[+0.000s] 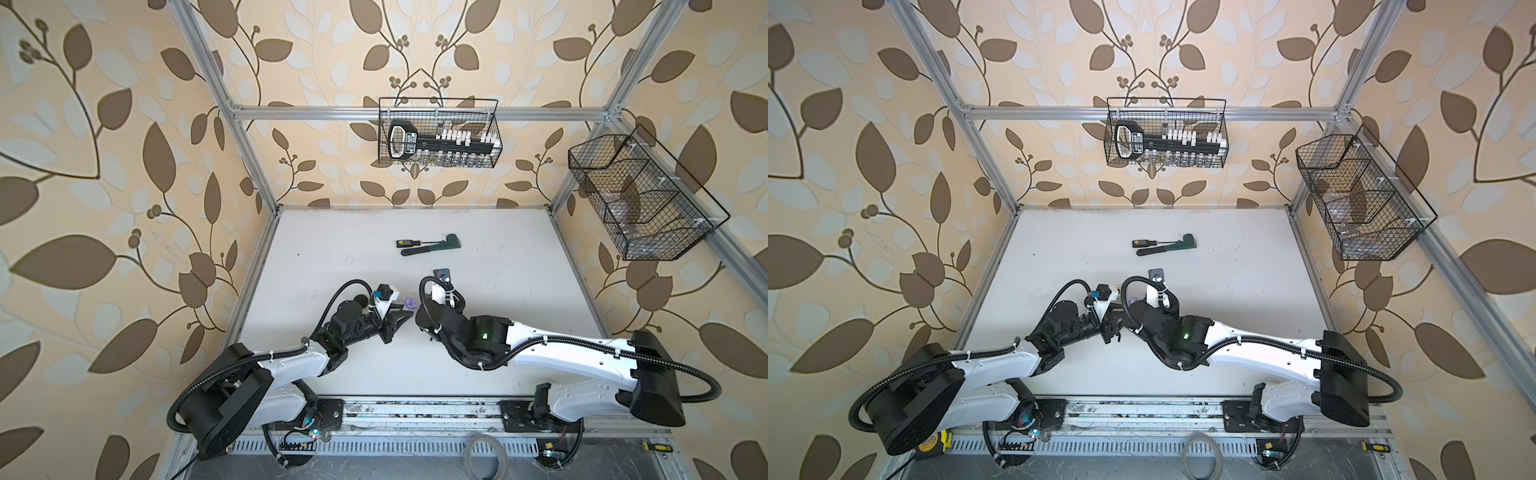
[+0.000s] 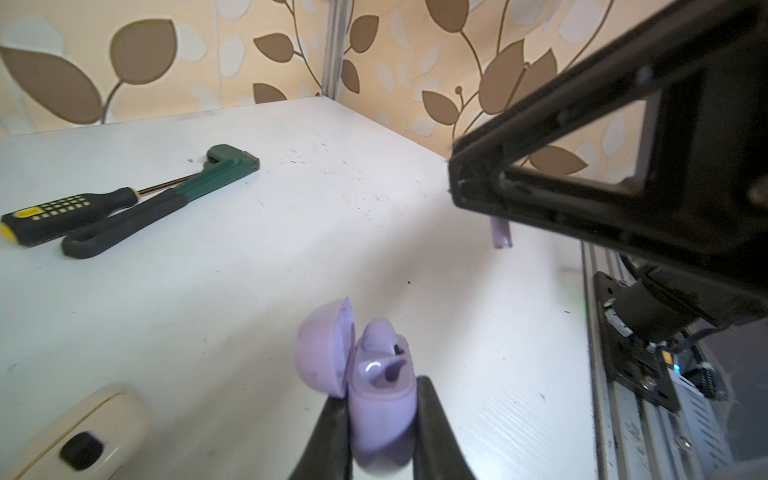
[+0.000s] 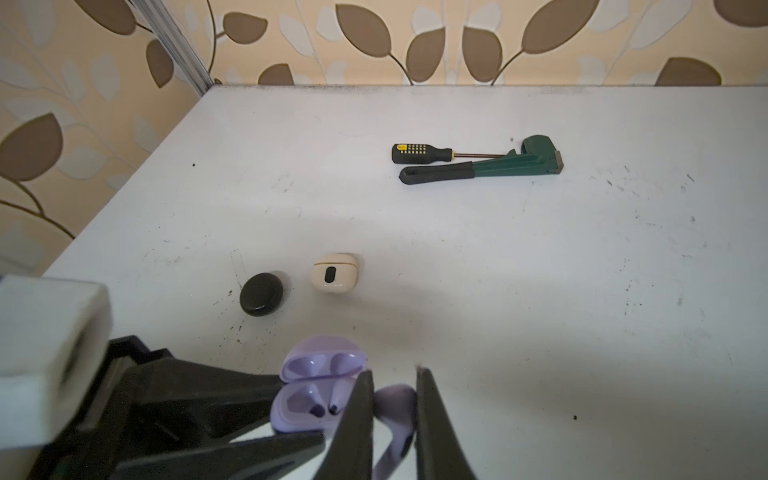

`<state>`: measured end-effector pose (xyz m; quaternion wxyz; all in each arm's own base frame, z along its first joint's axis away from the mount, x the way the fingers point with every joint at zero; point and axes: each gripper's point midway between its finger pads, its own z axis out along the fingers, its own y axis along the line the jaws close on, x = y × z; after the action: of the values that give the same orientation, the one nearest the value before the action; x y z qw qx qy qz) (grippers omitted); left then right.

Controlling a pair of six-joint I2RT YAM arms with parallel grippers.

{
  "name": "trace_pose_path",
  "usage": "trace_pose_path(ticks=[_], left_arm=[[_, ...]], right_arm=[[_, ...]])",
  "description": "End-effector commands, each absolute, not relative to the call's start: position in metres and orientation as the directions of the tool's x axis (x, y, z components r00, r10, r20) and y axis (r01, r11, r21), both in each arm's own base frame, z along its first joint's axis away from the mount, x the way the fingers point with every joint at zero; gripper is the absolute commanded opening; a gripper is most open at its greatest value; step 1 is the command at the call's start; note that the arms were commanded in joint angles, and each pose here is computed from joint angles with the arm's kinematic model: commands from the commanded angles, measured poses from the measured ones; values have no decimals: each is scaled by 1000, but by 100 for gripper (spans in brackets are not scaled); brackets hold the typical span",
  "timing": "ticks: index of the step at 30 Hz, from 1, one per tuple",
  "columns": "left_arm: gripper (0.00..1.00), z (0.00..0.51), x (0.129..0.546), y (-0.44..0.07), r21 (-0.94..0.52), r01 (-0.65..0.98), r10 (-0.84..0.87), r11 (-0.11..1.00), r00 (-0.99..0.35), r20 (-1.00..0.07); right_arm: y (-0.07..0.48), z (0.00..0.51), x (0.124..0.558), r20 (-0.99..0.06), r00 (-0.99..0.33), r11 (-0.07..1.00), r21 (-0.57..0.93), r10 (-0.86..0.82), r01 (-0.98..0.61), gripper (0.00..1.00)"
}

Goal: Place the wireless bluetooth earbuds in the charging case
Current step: 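Carry the second lavender earbud to the case in the left gripper, then lower the second earbud into the empty slot of the case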

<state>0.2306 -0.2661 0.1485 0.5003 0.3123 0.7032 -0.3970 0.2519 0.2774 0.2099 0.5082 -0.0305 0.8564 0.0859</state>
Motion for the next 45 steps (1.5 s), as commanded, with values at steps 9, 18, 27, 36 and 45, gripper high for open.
trace_pose_path(ticks=[9,18,27,36,45], left_arm=[[0,185,216,-282,-225,914,-24,337,-230,-973],[0,186,218,-279,-221,908,-31,357,-225,-974],[0,191,218,-275,-214,903,-42,373,-213,-976],[0,192,218,-272,-206,900,-48,385,-204,-978],[0,192,218,-271,-201,898,-49,392,-198,-979]], right_arm=[[299,220,260,-899,-433,982,140,73,-125,15],[308,204,254,-890,-452,981,137,63,-134,14],[311,193,250,-886,-461,984,118,43,-136,14],[312,188,250,-883,-467,985,109,35,-133,14],[318,182,242,-869,-494,976,139,40,-166,15]])
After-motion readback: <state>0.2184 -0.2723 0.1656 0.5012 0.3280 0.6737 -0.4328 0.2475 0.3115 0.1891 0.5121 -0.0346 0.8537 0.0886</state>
